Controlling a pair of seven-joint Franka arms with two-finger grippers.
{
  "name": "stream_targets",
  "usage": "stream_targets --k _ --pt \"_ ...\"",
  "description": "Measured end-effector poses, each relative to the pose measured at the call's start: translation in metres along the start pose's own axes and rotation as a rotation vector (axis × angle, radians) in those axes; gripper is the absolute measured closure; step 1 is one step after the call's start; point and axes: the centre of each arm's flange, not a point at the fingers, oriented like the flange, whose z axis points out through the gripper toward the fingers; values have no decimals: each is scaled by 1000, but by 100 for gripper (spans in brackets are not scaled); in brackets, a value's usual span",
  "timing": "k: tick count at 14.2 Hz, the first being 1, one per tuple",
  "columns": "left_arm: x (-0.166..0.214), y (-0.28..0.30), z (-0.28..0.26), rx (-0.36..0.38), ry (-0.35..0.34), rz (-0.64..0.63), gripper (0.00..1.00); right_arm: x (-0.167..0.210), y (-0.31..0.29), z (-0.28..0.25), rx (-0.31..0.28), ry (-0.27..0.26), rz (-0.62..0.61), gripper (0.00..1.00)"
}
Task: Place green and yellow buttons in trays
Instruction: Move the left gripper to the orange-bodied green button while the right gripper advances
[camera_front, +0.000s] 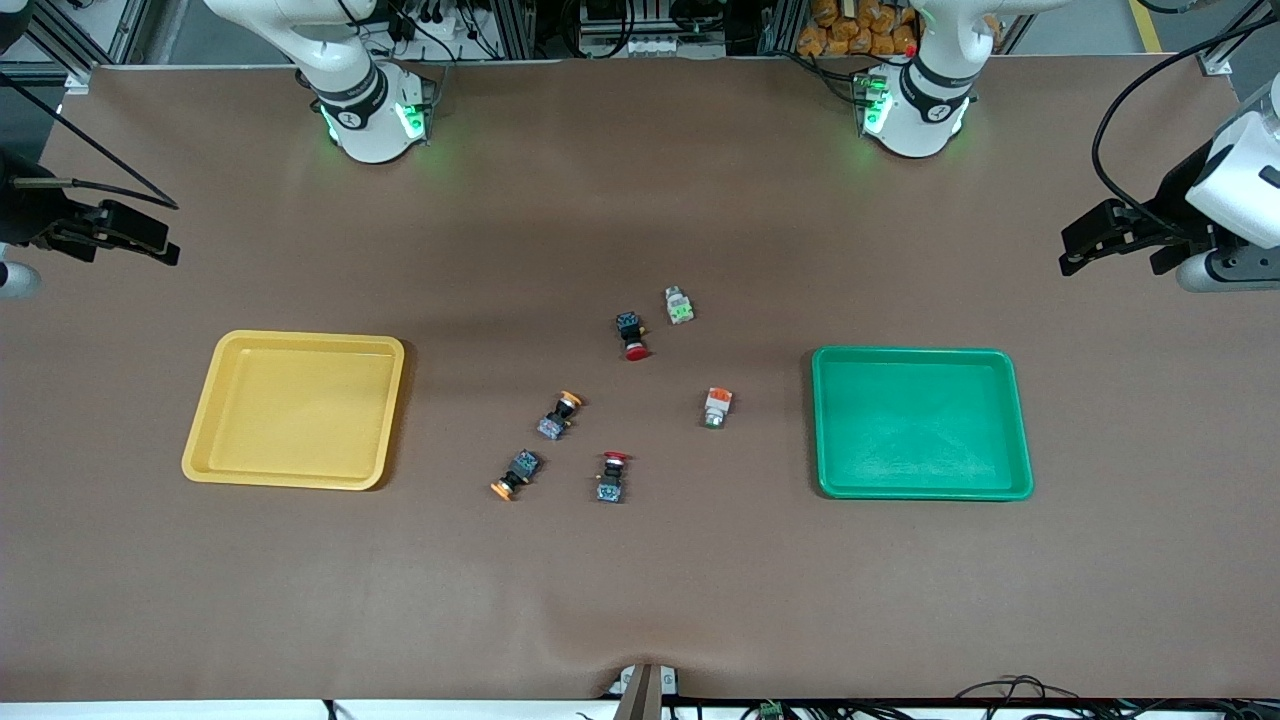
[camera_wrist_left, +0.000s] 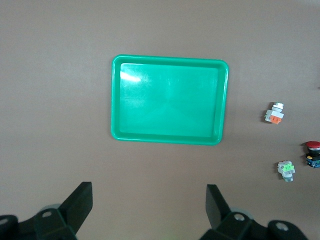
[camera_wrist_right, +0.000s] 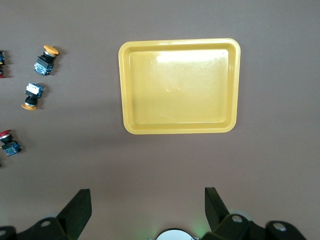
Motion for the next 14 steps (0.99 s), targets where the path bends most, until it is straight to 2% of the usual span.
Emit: stream_targets --k 7,14 --pt "-1 0 1 2 -14 0 0 0 0 3 0 -7 1 0" --pt "-3 6 25 10 -109 14 0 0 1 6 0 -12 1 0"
